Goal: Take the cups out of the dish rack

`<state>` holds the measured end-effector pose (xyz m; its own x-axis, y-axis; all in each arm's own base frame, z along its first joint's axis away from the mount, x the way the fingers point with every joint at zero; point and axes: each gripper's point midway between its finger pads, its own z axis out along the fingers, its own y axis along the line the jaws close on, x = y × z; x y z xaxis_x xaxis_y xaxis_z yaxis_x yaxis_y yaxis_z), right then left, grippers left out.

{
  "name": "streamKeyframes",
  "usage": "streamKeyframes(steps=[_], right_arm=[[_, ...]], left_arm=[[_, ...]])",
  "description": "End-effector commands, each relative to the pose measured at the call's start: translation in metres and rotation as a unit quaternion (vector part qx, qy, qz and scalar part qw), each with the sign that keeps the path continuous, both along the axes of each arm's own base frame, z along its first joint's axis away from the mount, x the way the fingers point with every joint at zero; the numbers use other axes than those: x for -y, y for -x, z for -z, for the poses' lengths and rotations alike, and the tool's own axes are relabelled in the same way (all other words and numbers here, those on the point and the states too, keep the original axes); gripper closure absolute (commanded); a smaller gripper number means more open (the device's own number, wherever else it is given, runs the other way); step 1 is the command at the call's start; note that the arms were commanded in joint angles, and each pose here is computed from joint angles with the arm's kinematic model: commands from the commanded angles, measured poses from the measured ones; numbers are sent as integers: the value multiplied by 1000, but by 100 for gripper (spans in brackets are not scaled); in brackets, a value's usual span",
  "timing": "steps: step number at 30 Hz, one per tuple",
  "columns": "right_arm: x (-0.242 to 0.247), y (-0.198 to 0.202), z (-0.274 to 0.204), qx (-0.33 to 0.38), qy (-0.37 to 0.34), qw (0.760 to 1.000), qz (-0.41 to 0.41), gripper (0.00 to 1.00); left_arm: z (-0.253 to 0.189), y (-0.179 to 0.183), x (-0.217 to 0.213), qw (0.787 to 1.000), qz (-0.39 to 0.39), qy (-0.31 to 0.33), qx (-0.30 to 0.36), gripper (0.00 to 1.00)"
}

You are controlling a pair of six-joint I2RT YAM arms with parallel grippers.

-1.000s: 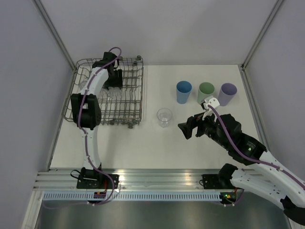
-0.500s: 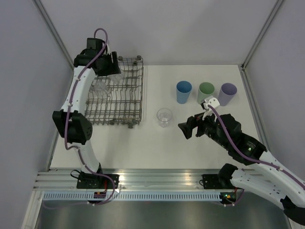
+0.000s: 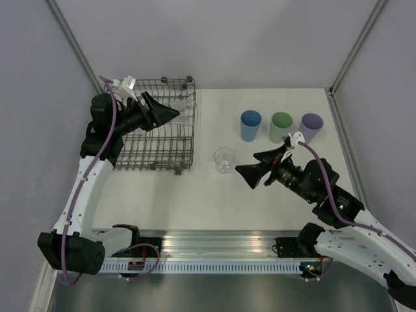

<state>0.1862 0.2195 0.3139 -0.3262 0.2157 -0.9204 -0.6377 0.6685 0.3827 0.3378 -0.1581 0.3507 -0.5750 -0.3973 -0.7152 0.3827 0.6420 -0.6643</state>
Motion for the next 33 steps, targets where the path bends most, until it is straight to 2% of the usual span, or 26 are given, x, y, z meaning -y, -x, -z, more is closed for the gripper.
streamKeyframes(steps=[1, 2, 4, 5, 6, 11, 14, 18, 23, 24, 29, 33], right_arm=[[-22, 14, -35, 20, -82, 994, -63, 2], [-26, 19, -38, 17, -90, 993, -78, 2], [-34, 20, -42, 19, -101, 990, -95, 2], [-38, 25, -41, 11, -102, 988, -112, 2], [-42, 25, -47, 19, -113, 986, -122, 2], [-47, 29, -67, 33, -162, 977, -138, 3], [-48, 32, -79, 37, -184, 971, -146, 8], [-54, 30, -89, 37, -179, 971, -153, 12], [-59, 38, -98, 48, -170, 967, -185, 24], [-61, 40, -101, 50, -170, 965, -193, 28], [-71, 57, -105, 42, -181, 950, -252, 33], [-76, 58, -104, 37, -177, 948, -263, 40]], left_arm=[[-54, 36, 25, 987, 82, 130, 57, 98], [-42, 41, 26, 986, 83, 140, 41, 98], [-53, 59, 29, 978, 103, 177, 47, 98], [-40, 63, 31, 975, 109, 189, 30, 98], [-52, 75, 34, 968, 130, 210, 44, 98], [-45, 108, 48, 950, 183, 254, 24, 98], [-49, 127, 58, 939, 214, 267, 33, 98], [-50, 146, 67, 929, 245, 276, 32, 98], [-42, 170, 81, 910, 296, 289, 24, 98], [-40, 172, 82, 908, 301, 289, 22, 98], [-32, 174, 84, 907, 307, 289, 10, 98], [-38, 180, 86, 903, 318, 287, 19, 98]])
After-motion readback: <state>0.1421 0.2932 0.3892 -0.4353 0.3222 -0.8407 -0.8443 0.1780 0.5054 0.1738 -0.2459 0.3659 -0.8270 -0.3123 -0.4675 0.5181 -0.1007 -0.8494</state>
